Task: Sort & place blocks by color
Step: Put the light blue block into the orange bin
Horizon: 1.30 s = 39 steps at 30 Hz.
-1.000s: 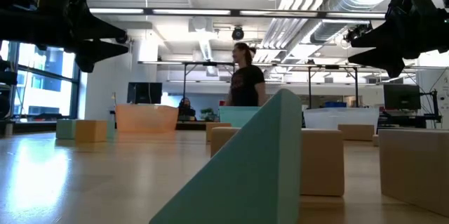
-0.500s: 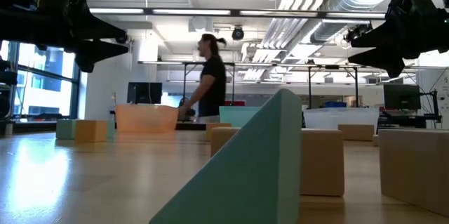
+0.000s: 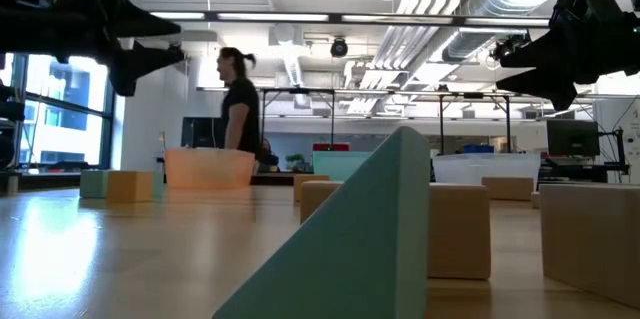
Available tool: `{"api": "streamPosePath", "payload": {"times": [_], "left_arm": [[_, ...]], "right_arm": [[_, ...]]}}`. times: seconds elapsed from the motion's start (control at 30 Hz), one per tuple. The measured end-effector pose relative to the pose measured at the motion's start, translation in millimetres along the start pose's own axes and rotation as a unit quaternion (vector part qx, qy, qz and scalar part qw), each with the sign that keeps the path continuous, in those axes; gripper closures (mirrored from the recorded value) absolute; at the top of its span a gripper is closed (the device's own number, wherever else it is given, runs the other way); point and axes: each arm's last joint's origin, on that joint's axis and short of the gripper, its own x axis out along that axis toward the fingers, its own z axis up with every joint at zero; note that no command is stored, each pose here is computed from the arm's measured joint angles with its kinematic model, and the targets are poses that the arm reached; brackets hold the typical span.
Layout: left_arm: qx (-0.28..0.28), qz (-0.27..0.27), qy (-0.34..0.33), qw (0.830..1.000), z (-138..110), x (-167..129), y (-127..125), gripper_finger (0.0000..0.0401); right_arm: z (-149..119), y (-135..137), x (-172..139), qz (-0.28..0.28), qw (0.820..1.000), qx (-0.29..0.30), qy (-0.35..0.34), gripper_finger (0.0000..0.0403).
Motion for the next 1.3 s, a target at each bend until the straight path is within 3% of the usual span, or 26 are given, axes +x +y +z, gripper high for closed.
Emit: {"api": "streamPosePath", "payload": {"times": [0.27,0.43,0.63,0.77,1.0,1.13,1.3], "left_arm": [[-0.035,-0.004,-0.065,0.997,11.2,-0.7,-3.5,0.0172],[-0.102,-0.006,-0.07,0.992,12.1,-0.9,-3.5,0.0172],[-0.13,0.012,-0.082,0.988,12.5,-0.9,-2.2,0.0172],[-0.135,-0.002,-0.092,0.987,17.0,-1.4,-4.7,0.0172],[-0.022,-0.018,-0.094,0.995,59.6,-2.5,-25.6,0.0172],[0.044,0.015,-0.034,0.998,83.2,0.9,-36.9,0.0172],[0.059,0.061,0.046,0.995,105.2,12.2,-47.9,0.0172]], "right_arm": [[-0.1,0.0,0.0,0.0,1.0,0.0,0.0,0.0176],[0.0,0.0,0.0,0.0,1.0,0.0,0.0,0.0176],[-0.1,0.0,0.0,0.0,1.0,0.0,0.0,0.0176],[0.0,0.0,0.0,0.0,1.0,0.0,0.0,0.0176],[-0.1,0.0,0.0,0.0,1.0,0.0,0.0,0.0176],[-0.1,0.0,0.0,0.0,1.0,0.0,0.0,0.0176],[-0.1,0.0,0.0,0.0,1.0,0.0,0.0,0.0176]]}}
